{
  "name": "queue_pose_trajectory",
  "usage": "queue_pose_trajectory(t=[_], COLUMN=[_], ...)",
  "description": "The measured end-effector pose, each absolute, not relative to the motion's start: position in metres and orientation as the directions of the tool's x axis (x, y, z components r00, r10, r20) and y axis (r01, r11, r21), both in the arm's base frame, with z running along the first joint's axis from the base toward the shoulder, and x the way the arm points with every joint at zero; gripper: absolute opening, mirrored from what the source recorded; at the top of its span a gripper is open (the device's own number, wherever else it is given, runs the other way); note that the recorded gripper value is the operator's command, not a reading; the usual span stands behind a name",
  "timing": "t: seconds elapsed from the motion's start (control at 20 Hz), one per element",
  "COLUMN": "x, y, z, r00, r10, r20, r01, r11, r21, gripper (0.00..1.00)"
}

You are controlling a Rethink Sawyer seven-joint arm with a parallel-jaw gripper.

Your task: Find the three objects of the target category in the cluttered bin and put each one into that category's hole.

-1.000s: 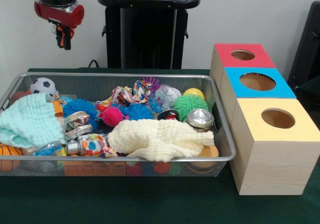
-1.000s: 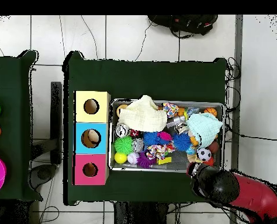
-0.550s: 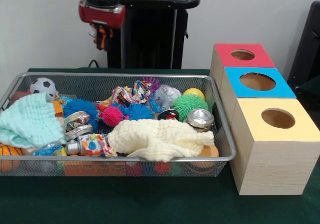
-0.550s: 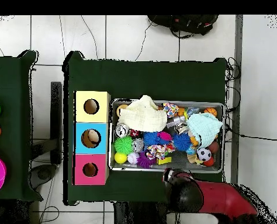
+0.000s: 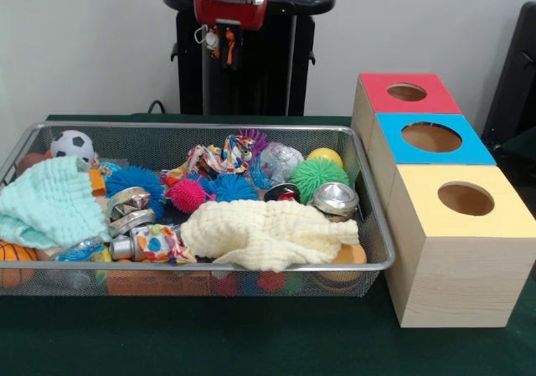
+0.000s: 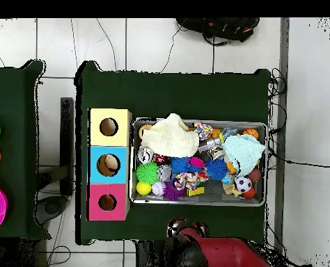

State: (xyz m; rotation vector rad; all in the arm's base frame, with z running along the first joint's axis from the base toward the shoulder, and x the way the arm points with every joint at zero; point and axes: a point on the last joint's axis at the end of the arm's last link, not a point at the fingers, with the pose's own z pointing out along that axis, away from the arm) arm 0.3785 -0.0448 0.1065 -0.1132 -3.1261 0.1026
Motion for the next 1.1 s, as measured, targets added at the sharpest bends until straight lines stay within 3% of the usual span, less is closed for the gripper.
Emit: queue_pose_trajectory(t=[0.55, 1.1], x=[0.334, 0.304], y=[-0.021, 0.081], z=[0.132, 0.132], r00=[-0.997, -0.988], r10=[0.069, -0.141], r20=[0.026, 0.064], r01=[0.066, -0.148], r11=[0.994, 0.981], r21=[-0.085, -0.124], gripper=[0.0, 0.0])
